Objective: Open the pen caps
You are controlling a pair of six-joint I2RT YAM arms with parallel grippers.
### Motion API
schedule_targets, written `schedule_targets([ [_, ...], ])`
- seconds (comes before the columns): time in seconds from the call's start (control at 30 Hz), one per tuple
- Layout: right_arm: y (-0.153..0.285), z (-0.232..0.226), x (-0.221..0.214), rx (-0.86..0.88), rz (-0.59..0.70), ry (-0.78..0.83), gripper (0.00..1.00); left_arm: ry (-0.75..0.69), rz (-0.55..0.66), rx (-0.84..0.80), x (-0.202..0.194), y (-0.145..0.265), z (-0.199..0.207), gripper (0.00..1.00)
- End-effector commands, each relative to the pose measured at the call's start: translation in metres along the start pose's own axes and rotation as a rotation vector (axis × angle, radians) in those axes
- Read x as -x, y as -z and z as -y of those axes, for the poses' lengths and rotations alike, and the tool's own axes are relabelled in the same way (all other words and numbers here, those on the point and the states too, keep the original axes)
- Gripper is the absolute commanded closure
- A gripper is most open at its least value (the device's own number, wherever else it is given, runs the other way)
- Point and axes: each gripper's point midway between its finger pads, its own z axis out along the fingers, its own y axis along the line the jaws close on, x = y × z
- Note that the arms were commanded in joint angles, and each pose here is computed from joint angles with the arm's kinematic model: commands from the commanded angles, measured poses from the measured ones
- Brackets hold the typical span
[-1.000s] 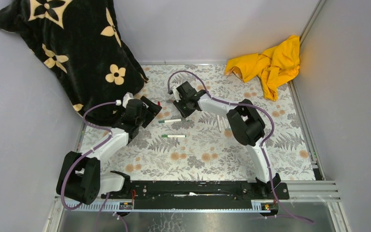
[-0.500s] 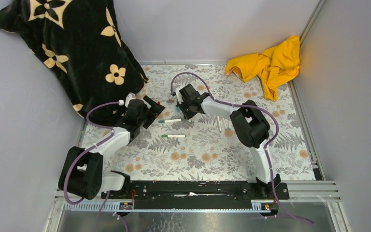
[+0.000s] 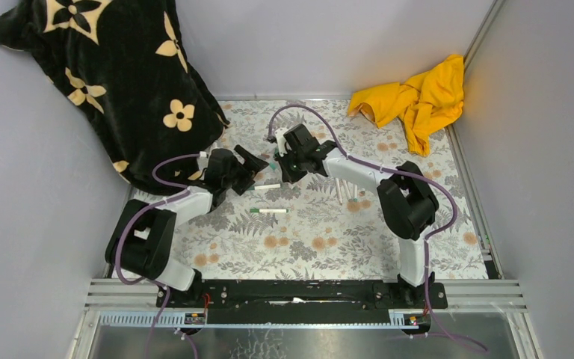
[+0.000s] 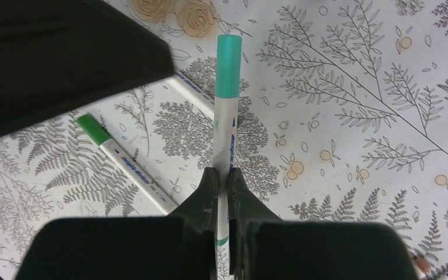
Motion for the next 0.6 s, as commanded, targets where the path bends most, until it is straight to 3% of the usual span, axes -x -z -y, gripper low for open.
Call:
schedule_targets([
  [0.0, 0.018, -0.023, 0.019, 0.066, 0.073, 0.009, 1.0, 0.012, 0.0, -0.139, 0.003, -0.003, 0.047, 0.08],
  [0.57, 0.036, -0.036, 0.031, 0.102, 0.145, -0.024, 1.0, 0.026, -0.046, -0.142, -0.018, -0.022, 0.057, 0.16],
])
